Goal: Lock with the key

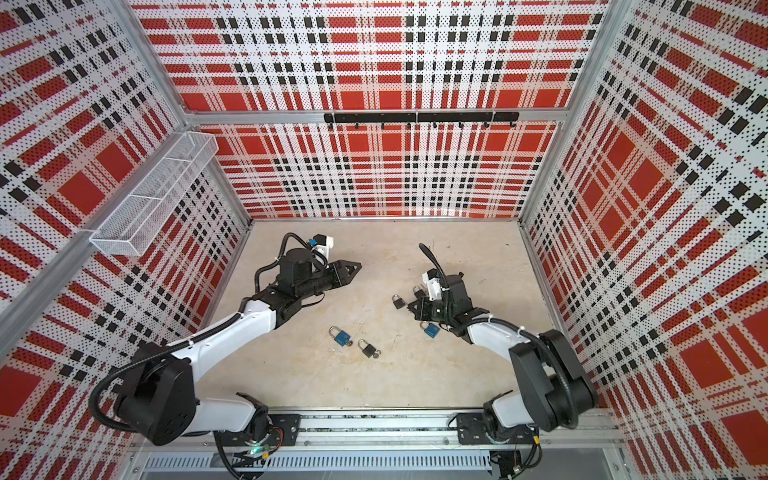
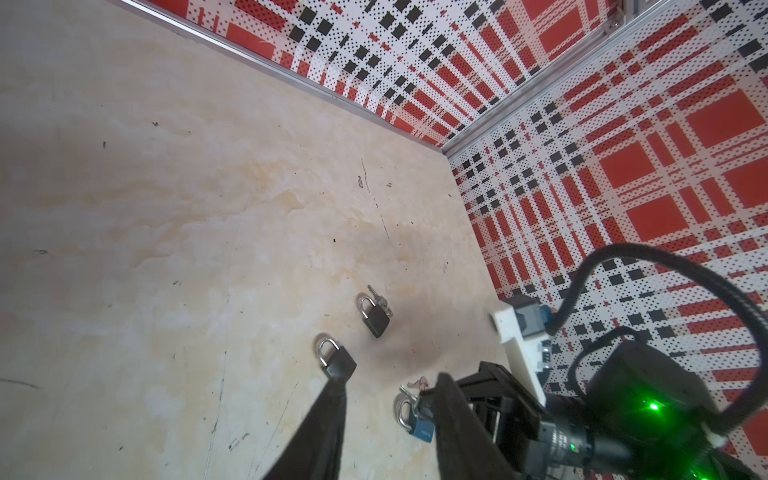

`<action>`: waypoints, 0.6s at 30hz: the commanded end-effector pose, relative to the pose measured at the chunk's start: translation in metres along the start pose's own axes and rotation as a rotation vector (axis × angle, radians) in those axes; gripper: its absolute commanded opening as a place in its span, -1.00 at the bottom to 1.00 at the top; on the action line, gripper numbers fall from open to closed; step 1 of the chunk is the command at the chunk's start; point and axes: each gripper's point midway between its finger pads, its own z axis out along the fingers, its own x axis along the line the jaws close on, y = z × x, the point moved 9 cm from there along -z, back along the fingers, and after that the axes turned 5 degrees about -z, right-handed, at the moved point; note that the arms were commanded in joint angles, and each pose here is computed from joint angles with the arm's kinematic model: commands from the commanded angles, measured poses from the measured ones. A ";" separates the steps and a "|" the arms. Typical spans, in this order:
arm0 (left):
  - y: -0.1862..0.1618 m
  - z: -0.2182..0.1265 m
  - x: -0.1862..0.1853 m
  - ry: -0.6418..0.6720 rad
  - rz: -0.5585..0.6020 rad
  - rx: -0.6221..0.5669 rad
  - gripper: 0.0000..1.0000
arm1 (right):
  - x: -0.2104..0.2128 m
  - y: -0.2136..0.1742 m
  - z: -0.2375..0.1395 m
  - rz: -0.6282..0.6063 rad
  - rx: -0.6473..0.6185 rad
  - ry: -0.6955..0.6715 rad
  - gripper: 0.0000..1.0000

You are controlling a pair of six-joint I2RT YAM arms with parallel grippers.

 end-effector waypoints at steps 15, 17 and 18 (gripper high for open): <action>-0.011 -0.051 0.008 0.077 -0.001 -0.092 -0.16 | -0.017 0.027 0.048 0.010 -0.106 -0.085 -1.00; -0.011 -0.052 0.011 0.084 -0.003 -0.095 -0.16 | -0.020 0.028 0.052 0.019 -0.103 -0.098 -1.00; -0.012 -0.052 0.012 0.086 -0.006 -0.093 -0.16 | -0.022 0.027 0.054 0.024 -0.101 -0.106 -1.00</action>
